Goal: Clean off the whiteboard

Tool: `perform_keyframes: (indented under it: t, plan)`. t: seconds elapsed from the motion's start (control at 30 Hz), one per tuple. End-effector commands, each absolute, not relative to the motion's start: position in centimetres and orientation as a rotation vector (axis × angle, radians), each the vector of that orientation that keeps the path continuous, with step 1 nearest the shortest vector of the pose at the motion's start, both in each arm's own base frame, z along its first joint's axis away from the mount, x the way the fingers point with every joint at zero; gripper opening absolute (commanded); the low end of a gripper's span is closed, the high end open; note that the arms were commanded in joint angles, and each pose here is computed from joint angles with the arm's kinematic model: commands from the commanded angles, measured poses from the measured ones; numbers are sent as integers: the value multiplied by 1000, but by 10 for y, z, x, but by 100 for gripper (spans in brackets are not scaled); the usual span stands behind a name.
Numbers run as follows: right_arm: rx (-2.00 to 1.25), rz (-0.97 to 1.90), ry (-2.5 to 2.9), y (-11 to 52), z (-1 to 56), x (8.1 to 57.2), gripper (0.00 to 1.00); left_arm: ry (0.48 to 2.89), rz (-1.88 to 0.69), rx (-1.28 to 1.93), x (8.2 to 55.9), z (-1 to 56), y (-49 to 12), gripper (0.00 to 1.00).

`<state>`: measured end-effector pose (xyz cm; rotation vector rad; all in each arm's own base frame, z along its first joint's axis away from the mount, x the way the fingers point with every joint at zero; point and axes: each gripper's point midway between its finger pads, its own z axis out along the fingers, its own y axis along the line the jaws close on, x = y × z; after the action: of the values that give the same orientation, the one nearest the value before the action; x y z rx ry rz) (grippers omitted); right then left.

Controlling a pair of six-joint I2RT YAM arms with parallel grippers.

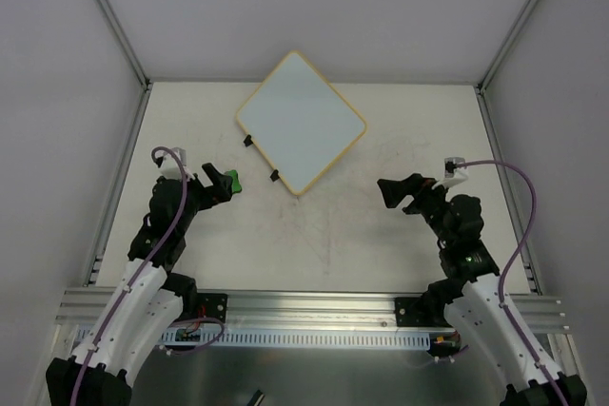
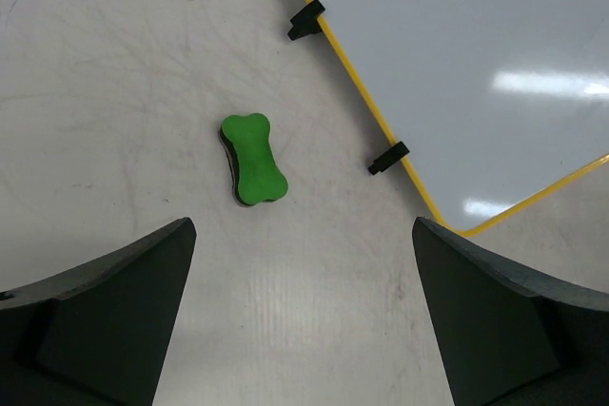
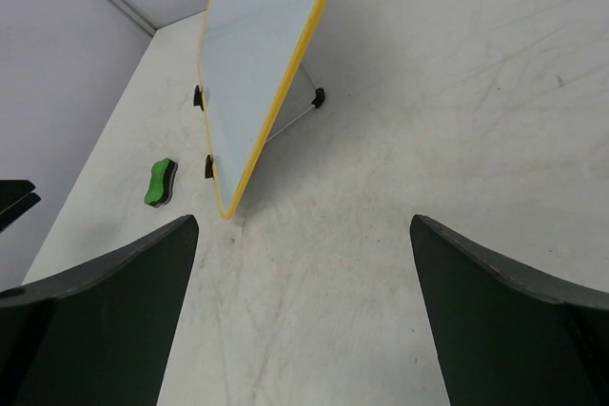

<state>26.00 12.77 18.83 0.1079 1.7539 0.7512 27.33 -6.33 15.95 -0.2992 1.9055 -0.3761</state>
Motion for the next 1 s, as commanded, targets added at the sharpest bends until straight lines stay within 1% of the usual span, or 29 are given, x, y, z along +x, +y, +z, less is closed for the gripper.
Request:
perform_keyframes:
  t: [0.0, 0.13, 0.33, 0.97]
  plan:
    - [101, 585, 1845, 104, 159, 243, 99, 1922, -379, -239, 259, 150, -65, 99]
    - [105, 586, 1836, 99, 148, 228, 99, 1941, -416, -224, 249, 140, -69, 99]
    - [126, 613, 1837, 100, 132, 223, 99, 1972, -425, -228, 241, 124, -70, 99]
    - [114, 649, 1816, 104, 128, 218, 99, 1943, -428, -254, 239, 125, -68, 99]
